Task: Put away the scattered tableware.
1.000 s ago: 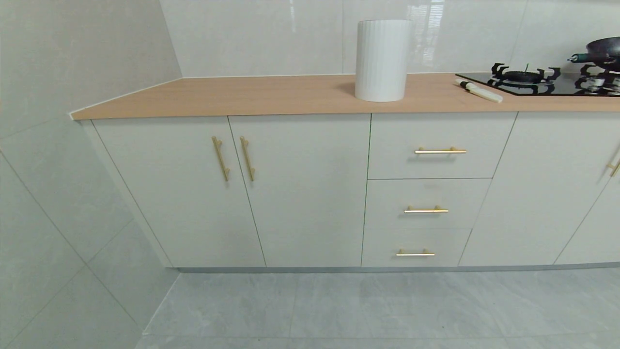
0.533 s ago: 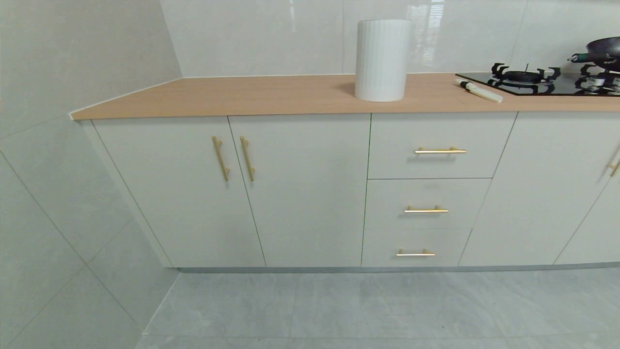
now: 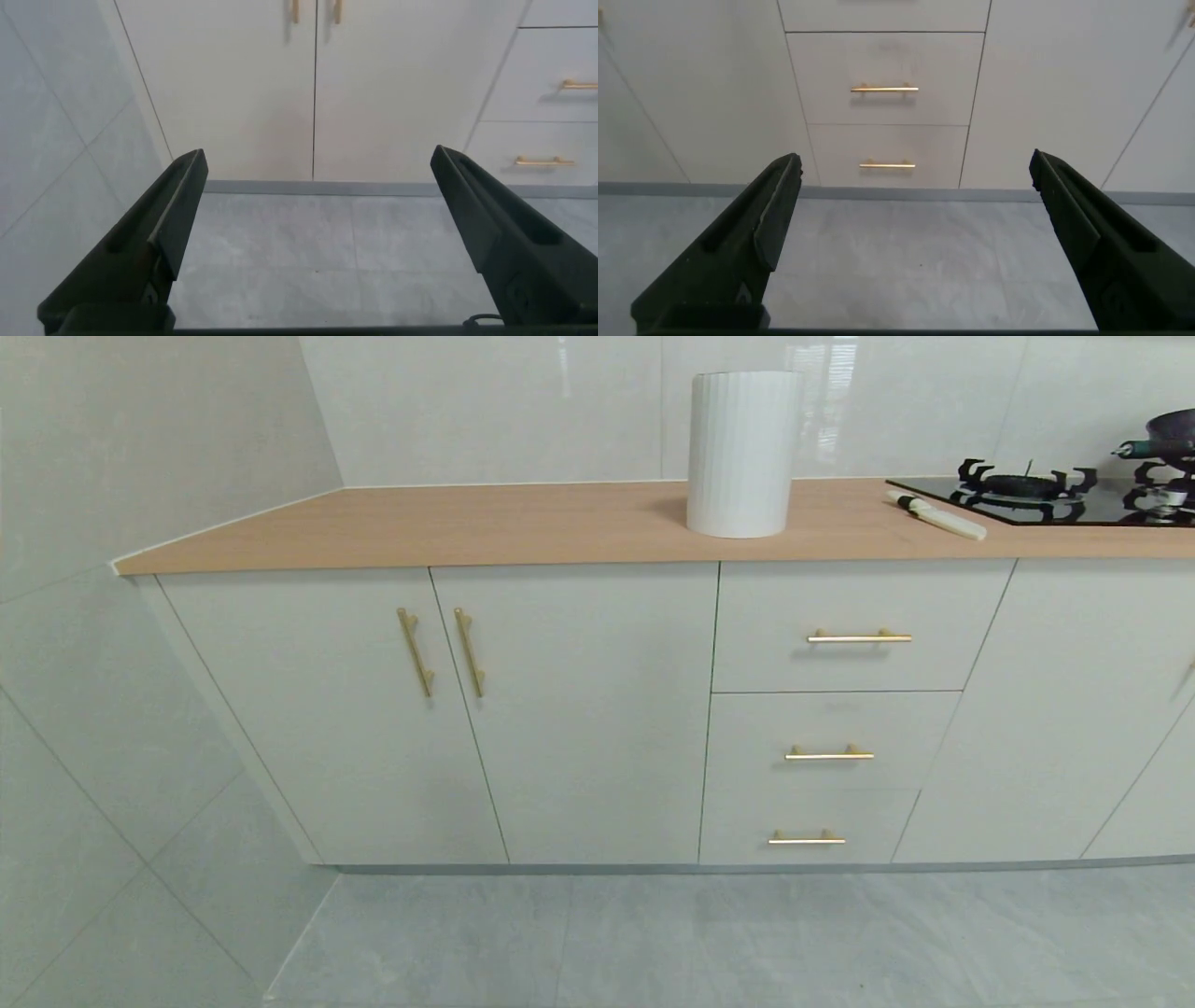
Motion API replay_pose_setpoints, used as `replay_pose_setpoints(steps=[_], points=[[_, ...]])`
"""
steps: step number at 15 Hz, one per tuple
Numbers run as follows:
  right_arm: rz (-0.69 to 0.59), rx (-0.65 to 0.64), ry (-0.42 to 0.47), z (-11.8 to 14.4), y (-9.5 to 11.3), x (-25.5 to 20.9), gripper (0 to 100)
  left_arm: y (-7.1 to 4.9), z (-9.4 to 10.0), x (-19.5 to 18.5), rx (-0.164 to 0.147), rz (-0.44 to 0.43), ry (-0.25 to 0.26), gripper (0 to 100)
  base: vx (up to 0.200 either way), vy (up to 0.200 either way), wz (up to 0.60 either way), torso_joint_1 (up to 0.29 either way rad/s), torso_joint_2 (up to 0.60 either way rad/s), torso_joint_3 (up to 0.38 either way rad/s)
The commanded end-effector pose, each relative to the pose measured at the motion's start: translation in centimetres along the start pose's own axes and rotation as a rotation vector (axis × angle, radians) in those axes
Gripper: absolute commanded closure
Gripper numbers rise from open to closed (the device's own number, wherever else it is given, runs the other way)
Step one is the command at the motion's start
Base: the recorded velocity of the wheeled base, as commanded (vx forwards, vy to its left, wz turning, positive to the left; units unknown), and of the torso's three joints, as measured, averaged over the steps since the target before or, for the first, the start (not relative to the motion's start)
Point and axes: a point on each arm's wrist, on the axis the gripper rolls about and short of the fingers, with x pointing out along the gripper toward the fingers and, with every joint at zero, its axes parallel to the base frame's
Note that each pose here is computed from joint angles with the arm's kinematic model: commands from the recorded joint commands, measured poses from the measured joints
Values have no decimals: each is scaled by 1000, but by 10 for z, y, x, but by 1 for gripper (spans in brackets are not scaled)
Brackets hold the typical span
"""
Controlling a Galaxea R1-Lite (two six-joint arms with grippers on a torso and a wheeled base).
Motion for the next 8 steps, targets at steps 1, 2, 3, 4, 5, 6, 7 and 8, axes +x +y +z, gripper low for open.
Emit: replay_pose_setpoints(steps=[1,2,3,4,5,6,7,8], points=[[1,0,3,0,0,0,0,0,0,0,-1,1,0,0,200,0,0,2,-2,-7],[1,0,3,0,0,0,0,0,0,0,0,1,0,0,200,0,0,7,-7,7],[1,0,3,0,0,0,0,0,0,0,0,1,0,0,200,0,0,2,2,12],[1,0,3,0,0,0,0,0,0,0,0,1,0,0,200,0,0,7,-2,2],[1,0,3,0,0,0,0,0,0,0,0,1,0,0,200,0,0,2,2,2],[1,0,3,0,0,0,0,0,0,0,0,1,0,0,200,0,0,2,7,2],[1,0,3,0,0,0,0,0,0,0,-1,1,0,0,200,0,0,2,7,-2],[1,0,3,0,0,0,0,0,0,0,-1,1,0,0,200,0,0,2,2,-2]])
